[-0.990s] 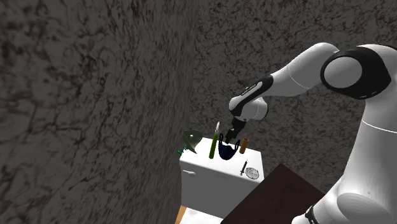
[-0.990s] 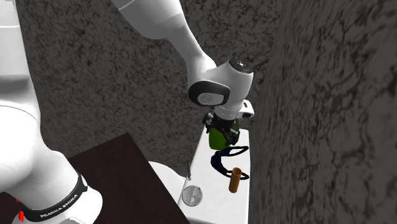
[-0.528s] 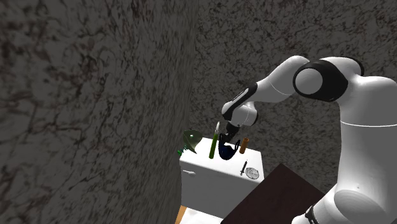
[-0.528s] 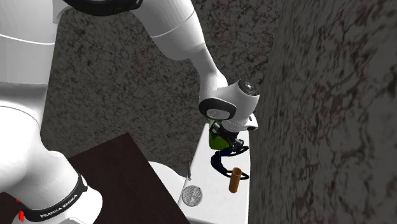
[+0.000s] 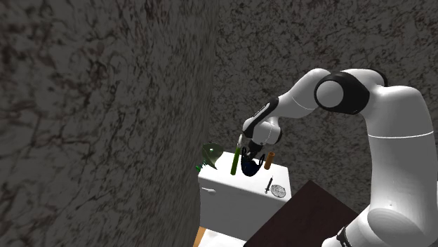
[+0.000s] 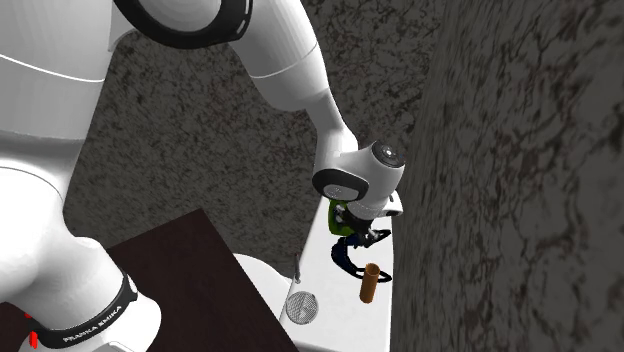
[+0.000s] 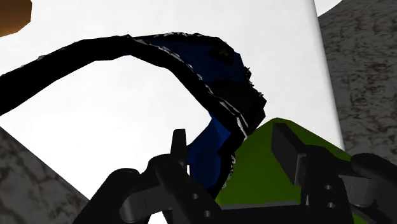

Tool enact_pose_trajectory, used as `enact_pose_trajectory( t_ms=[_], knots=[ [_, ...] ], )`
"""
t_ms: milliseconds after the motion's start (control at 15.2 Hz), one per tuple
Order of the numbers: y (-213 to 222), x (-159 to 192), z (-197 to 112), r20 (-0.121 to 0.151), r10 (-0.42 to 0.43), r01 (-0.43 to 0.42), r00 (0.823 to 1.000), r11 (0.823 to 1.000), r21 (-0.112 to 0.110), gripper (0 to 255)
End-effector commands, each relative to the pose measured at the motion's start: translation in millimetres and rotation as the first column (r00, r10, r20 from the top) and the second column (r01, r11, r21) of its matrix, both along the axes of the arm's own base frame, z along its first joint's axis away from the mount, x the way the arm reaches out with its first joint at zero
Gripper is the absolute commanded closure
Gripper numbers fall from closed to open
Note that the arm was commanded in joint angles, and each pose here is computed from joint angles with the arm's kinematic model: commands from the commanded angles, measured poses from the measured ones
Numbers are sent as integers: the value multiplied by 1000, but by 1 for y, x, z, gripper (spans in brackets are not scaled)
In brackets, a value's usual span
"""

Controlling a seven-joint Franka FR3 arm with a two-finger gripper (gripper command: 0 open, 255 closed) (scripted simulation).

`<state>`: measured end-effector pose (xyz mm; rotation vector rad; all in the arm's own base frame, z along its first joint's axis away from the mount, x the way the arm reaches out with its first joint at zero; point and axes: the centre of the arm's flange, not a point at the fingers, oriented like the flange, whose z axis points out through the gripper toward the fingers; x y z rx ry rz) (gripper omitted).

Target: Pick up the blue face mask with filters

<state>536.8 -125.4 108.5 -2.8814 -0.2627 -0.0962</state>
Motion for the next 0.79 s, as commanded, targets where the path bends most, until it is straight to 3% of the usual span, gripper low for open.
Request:
enact_pose_trajectory(
  t_ms=[0,528,726],
  knots=[
    [0,0,-1,0,0,0,1000,1000,0,255],
    [0,0,0,0,0,0,1000,1000,0,255],
    [0,0,15,0,0,0,1000,1000,0,255]
  ],
)
